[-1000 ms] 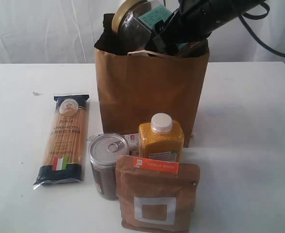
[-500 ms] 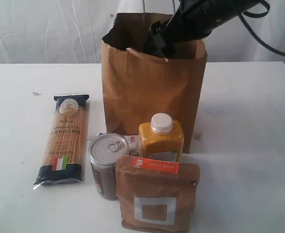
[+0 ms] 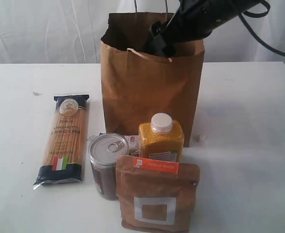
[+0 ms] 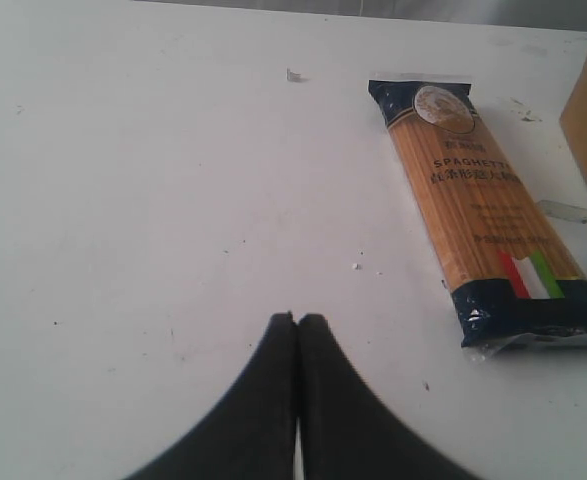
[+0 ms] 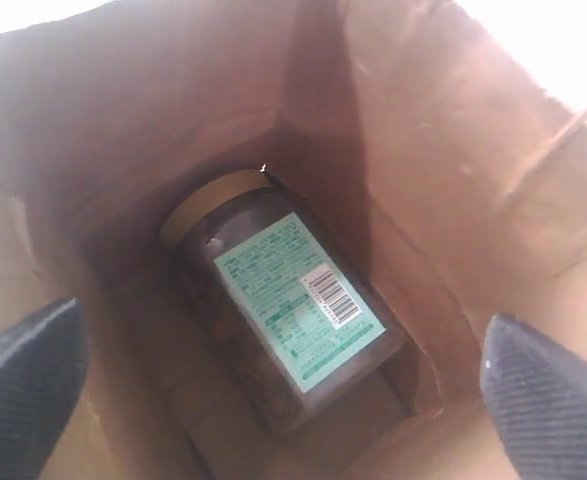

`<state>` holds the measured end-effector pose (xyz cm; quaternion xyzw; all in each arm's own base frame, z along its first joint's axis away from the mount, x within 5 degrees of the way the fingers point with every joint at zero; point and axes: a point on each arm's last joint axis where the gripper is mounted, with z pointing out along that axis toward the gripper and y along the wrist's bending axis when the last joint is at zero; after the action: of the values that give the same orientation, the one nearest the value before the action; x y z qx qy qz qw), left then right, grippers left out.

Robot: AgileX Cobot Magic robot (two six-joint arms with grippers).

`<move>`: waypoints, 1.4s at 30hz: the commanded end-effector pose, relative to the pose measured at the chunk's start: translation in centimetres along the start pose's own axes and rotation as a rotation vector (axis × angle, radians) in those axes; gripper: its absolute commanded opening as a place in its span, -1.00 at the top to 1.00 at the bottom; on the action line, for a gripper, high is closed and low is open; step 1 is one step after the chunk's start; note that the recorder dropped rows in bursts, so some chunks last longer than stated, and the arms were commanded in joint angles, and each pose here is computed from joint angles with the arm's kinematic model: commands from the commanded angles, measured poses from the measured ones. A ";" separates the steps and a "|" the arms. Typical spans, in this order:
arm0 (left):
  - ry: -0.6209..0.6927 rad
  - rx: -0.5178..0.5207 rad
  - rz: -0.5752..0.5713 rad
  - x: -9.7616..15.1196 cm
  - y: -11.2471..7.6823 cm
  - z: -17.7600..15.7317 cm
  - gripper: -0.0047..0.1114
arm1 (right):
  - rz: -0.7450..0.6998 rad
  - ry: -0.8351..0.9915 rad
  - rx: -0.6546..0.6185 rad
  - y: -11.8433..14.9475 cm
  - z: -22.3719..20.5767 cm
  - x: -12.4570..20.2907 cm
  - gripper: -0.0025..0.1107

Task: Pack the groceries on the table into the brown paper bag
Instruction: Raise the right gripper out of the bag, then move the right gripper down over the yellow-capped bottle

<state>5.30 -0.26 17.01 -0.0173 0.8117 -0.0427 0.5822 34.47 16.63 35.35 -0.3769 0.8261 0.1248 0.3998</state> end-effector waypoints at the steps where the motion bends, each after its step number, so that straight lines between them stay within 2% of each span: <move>1: -0.007 0.006 0.003 0.0 0.0 0.0 0.92 | -0.015 -0.062 0.027 0.3 -2.4 -1.0 -0.89; 7: -0.007 0.006 0.003 0.0 0.0 0.0 0.92 | -0.041 -0.154 0.060 1.1 -6.9 -2.2 -0.89; 9: -0.007 0.006 0.003 0.0 0.0 0.0 0.92 | -0.058 -0.191 0.068 1.9 -10.1 -2.5 -0.89; 12: -0.007 0.006 0.003 0.0 0.0 0.0 0.92 | -0.087 -0.133 0.031 3.1 -12.6 -1.8 -0.89; 13: -0.007 0.006 0.003 0.0 0.0 0.0 0.92 | -0.105 -0.061 0.003 3.6 -13.2 -1.0 -0.89; 16: -0.007 0.006 0.003 0.0 0.0 0.0 0.92 | -0.116 0.145 -0.093 4.4 -13.7 1.0 -0.89; 20: -0.007 0.006 0.003 0.0 0.0 0.0 0.92 | -0.142 0.212 -0.045 3.9 -13.2 2.0 -0.89; 23: -0.007 0.006 0.003 0.0 0.0 0.0 0.92 | -0.115 0.250 -0.092 4.3 -12.0 3.2 -0.88; 28: -0.007 0.006 0.003 0.0 0.0 0.0 0.92 | -0.050 0.224 -0.307 6.3 -10.1 4.6 -0.88; 30: -0.007 0.006 0.003 0.0 0.0 0.0 0.92 | -0.035 0.215 -0.351 6.8 -9.8 4.8 -0.76; 32: -0.007 0.006 0.003 0.0 0.0 0.0 0.92 | -0.057 0.229 -0.368 7.5 -9.6 4.9 -0.51; 34: -0.007 0.006 0.003 0.0 0.0 0.0 0.92 | -0.108 0.241 -0.394 8.6 -9.3 4.9 0.12; 36: -0.007 0.006 0.003 0.0 0.0 0.0 0.92 | -0.181 0.237 -0.412 9.3 -9.2 4.8 0.84; 37: -0.007 0.006 0.003 0.0 0.0 0.0 0.92 | -0.201 0.236 -0.421 9.6 -9.2 4.8 0.93; 42: -0.007 0.006 0.003 0.0 0.0 0.0 0.92 | -0.279 0.272 -0.397 10.2 -9.1 5.0 0.96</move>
<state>5.30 -0.26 17.01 -0.0173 0.8117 -0.0427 0.5822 20.18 16.55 36.61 -0.5509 0.7796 0.2044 0.2166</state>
